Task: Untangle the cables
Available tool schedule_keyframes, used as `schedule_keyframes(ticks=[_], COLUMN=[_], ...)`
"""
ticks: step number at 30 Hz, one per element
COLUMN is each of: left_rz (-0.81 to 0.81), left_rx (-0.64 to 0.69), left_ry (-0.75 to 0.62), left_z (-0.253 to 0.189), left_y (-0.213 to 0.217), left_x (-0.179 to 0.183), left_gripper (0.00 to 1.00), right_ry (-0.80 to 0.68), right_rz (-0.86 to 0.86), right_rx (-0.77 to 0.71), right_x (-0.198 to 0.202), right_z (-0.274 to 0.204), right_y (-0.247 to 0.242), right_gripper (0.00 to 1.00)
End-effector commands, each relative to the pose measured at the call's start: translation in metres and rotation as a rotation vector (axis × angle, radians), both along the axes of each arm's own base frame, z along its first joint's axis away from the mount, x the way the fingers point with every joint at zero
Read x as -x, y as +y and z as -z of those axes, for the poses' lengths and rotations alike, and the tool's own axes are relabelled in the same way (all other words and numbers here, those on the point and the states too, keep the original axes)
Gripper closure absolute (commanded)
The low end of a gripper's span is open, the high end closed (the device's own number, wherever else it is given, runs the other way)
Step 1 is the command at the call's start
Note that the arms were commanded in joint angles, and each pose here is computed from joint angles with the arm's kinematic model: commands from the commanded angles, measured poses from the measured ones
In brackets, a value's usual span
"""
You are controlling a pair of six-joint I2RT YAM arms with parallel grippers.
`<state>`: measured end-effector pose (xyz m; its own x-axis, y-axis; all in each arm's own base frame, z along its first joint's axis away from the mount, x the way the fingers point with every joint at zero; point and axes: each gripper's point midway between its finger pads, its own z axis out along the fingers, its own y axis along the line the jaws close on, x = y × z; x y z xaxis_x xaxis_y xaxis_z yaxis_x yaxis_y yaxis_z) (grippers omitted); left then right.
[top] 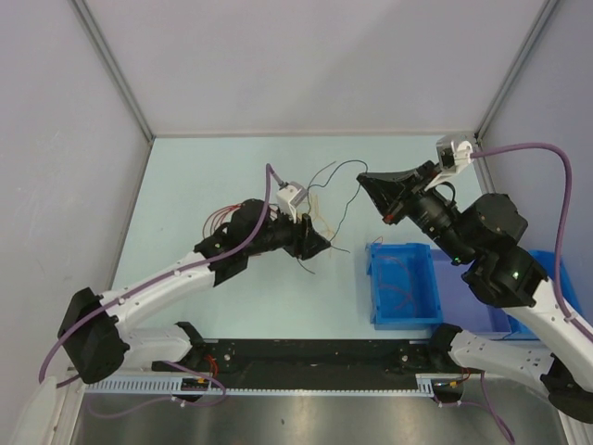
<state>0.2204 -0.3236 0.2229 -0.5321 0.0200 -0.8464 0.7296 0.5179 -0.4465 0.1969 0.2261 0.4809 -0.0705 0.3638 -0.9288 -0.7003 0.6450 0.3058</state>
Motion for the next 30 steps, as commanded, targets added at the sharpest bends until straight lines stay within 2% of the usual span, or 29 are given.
schedule_keyframes(ticks=[1,6,11,17,18,19,22,25,30], left_rz=[-0.048,-0.102,-0.139,-0.168,-0.163,-0.162,-0.175,-0.19,-0.168], left_rx=[0.008,-0.057,-0.123,-0.167,-0.158,-0.144,-0.131,-0.16,-0.191], left_ry=[-0.028,0.011,0.062,0.122,0.128,0.122,0.077,0.03,0.042], left_z=[-0.002,0.026,0.059,0.091,0.091,0.09,0.083,0.077,0.088], left_y=[0.002,0.014,0.026,0.033,0.031,0.029,0.024,0.018,0.006], left_x=[-0.011,-0.012,-0.009,-0.006,-0.004,-0.004,-0.004,-0.006,-0.006], left_gripper=[0.46,0.52,0.5,0.48,0.45,0.32,0.11,0.07,0.08], right_ry=[-0.106,-0.137,-0.2,-0.2,-0.2,-0.196,-0.182,-0.174,-0.155], right_rz=[0.022,0.082,0.134,0.169,0.172,0.172,0.167,0.167,0.197], right_rx=[-0.08,-0.071,-0.09,-0.094,-0.116,-0.122,-0.133,-0.136,-0.127], right_x=[0.015,0.014,0.018,0.014,0.015,0.015,0.012,0.01,0.006], right_z=[-0.047,-0.061,-0.092,-0.116,-0.122,-0.123,-0.124,-0.123,-0.116], right_y=[-0.023,-0.039,-0.058,-0.062,-0.064,-0.064,-0.06,-0.058,-0.061], right_gripper=[1.0,1.0,1.0,1.0,1.0,1.0,1.0,1.0,1.0])
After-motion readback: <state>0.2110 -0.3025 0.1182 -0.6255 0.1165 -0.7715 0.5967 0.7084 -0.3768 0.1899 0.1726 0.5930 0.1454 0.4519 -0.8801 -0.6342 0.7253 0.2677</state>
